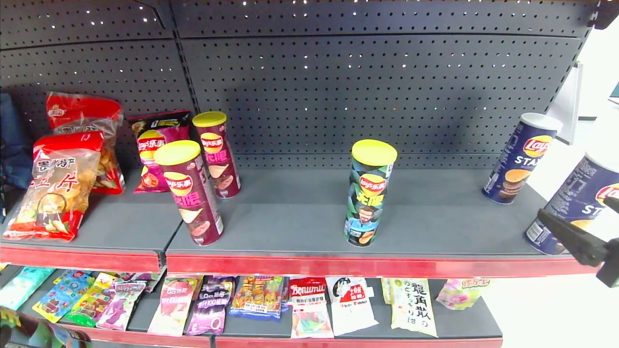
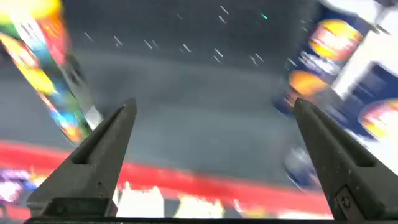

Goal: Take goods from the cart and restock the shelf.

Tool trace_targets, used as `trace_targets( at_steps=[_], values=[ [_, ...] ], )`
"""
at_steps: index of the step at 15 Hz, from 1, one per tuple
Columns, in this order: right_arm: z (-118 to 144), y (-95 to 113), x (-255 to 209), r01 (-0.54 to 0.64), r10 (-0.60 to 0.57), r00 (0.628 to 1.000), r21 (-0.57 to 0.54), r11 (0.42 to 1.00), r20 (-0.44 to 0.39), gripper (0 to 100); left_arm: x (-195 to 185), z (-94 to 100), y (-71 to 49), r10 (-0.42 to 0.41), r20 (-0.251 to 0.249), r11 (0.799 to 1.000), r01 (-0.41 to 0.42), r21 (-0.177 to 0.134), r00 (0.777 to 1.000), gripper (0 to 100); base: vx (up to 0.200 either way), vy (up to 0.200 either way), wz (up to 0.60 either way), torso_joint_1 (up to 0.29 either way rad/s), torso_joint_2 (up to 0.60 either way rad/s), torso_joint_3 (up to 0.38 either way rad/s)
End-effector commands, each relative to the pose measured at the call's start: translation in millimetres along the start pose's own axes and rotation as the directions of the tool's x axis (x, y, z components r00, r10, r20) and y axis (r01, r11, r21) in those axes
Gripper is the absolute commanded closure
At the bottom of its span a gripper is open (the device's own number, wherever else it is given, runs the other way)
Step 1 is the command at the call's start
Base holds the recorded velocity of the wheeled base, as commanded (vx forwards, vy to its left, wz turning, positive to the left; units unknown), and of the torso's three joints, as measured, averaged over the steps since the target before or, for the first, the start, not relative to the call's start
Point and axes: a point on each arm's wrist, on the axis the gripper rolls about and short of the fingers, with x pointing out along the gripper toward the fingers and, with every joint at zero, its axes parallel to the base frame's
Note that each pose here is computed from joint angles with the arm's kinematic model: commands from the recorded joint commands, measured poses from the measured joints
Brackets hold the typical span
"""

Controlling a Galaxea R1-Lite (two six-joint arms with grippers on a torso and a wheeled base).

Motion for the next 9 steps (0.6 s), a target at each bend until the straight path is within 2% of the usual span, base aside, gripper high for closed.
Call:
trace_targets(
  at_steps=[1, 2, 4, 6, 8, 9],
  values=[
    [-18.1, -11.9, -61.5, 0.072, -0.073, 0.997, 0.047, 0.996, 0.012, 0, 4.9, 6.8, 1.4, -0.006, -0.007, 1.0, 0.006, -0.008, 1.0, 100, 0.0, 0.0, 0.0, 0.0, 0.0, 0.0],
    [-30.5, -9.0, -78.4, 0.088, -0.085, 0.995, 0.07, 0.994, -0.046, 0, 5.5, 10.9, 2.0, -0.011, 0.001, 1.0, 0.011, -0.007, 1.0, 100, 0.0, 0.0, 0.0, 0.0, 0.0, 0.0],
    [-50.5, -2.9, -103.3, 0.073, -0.068, 0.995, 0.075, 0.995, -0.072, 0, 5.1, 14.4, 1.9, -0.034, 0.014, 0.999, 0.034, -0.009, 0.999, 100, 0.0, 0.0, 0.0, 0.0, 0.0, 0.0],
    [-79.1, 2.5, -121.7, 0.063, -0.06, 0.997, 0.067, 0.996, -0.047, 0, 4.5, 17.2, 1.9, -0.048, 0.024, 0.999, 0.048, -0.007, 0.999, 100, 0.0, 0.0, 0.0, 0.0, 0.0, 0.0],
    [-98.6, 5.4, -132.0, 0.068, -0.069, 0.998, 0.059, 0.996, 0.004, 0, 3.7, 17.9, 1.9, -0.049, 0.028, 0.999, 0.049, -0.01, 0.998, 100, 0.0, 0.0, 0.0, 0.0, 0.0, 0.0],
    [-101.6, 5.2, -130.9, 0.077, -0.078, 0.997, 0.05, 0.996, -0.001, 0, 3.7, 17.9, 1.9, -0.049, 0.028, 0.999, 0.049, -0.013, 0.998, 100, 0.0, 0.0, 0.0, 0.0, 0.0, 0.0]
  ],
)
